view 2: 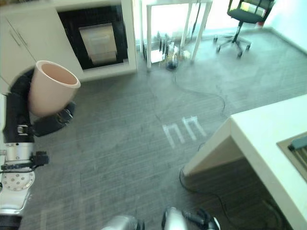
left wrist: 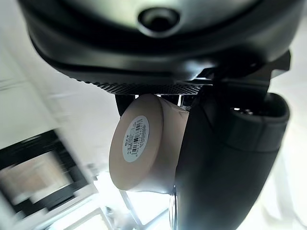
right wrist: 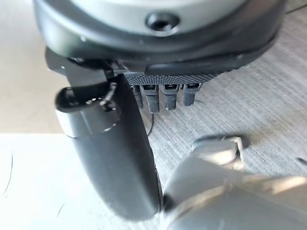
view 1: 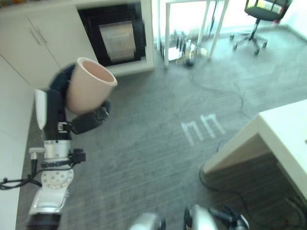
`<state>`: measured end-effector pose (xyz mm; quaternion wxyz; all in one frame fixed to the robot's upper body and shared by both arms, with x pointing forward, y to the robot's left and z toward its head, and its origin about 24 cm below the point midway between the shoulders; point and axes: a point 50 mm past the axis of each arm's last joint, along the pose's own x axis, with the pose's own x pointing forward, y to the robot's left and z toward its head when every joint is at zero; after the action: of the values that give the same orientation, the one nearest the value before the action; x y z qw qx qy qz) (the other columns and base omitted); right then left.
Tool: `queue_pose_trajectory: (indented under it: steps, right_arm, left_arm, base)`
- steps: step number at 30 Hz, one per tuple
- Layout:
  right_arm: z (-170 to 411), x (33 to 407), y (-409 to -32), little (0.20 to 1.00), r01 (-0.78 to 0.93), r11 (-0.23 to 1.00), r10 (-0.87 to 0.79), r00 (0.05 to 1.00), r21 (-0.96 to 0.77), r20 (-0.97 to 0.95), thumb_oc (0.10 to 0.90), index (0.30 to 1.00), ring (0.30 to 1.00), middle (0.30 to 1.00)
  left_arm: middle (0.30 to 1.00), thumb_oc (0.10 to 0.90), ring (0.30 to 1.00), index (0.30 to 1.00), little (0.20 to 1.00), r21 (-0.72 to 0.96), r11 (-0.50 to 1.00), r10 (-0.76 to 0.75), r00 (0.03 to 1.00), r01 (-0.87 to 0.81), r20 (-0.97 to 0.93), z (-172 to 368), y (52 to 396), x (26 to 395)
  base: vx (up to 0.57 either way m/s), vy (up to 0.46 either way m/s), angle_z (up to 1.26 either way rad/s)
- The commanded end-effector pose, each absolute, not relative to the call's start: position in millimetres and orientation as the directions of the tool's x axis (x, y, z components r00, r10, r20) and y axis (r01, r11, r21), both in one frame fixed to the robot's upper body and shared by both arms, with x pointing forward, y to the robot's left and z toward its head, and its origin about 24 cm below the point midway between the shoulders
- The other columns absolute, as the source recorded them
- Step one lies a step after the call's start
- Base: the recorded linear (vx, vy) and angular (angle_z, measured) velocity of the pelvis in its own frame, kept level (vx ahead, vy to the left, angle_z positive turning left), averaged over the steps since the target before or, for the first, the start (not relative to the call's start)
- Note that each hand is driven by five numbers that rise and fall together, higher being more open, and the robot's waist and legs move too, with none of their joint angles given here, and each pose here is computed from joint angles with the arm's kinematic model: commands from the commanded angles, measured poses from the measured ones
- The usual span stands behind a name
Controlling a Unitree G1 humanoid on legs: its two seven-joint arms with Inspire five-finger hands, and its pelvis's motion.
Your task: Place the dishes in the dishwasher.
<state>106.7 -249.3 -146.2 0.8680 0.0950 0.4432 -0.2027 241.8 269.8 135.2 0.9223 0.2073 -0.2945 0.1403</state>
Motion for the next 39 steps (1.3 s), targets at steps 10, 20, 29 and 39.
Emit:
queue_pose_trajectory:
  steps: [10,20,29,39]
  right_arm:
    - [-139,104,-278,0.900,0.431,0.897,-0.332,0.504,-0.101,-0.797,0.800,0.900,0.900,0.900]
    - [-144,83,-284,0.900,0.525,0.844,-0.374,0.439,-0.105,-0.817,0.800,0.900,0.900,0.900]
    - [-151,82,-258,0.900,0.454,0.891,-0.234,0.483,0.012,-0.844,0.800,0.900,0.900,0.900]
    - [-150,78,-266,0.900,0.425,0.905,-0.217,0.478,0.008,-0.851,0.800,0.900,0.900,0.900]
  left_arm:
    - [0.300,0.400,0.300,0.300,0.300,0.180,0.947,-0.020,0.510,-0.265,0.860,200,228,237]
    - [0.300,0.400,0.300,0.300,0.300,0.176,0.960,-0.047,0.494,-0.217,0.868,198,213,247]
    - [0.300,0.400,0.300,0.300,0.300,0.220,0.950,-0.077,0.516,-0.223,0.853,205,215,245]
    - [0.300,0.400,0.300,0.300,0.300,0.183,0.944,-0.028,0.487,-0.274,0.873,209,218,246]
  base:
    - [0.29,-0.182,0.35]
    - [0.05,0.159,0.14]
    - [0.08,0.231,0.05]
    - [0.40,-0.272,0.15]
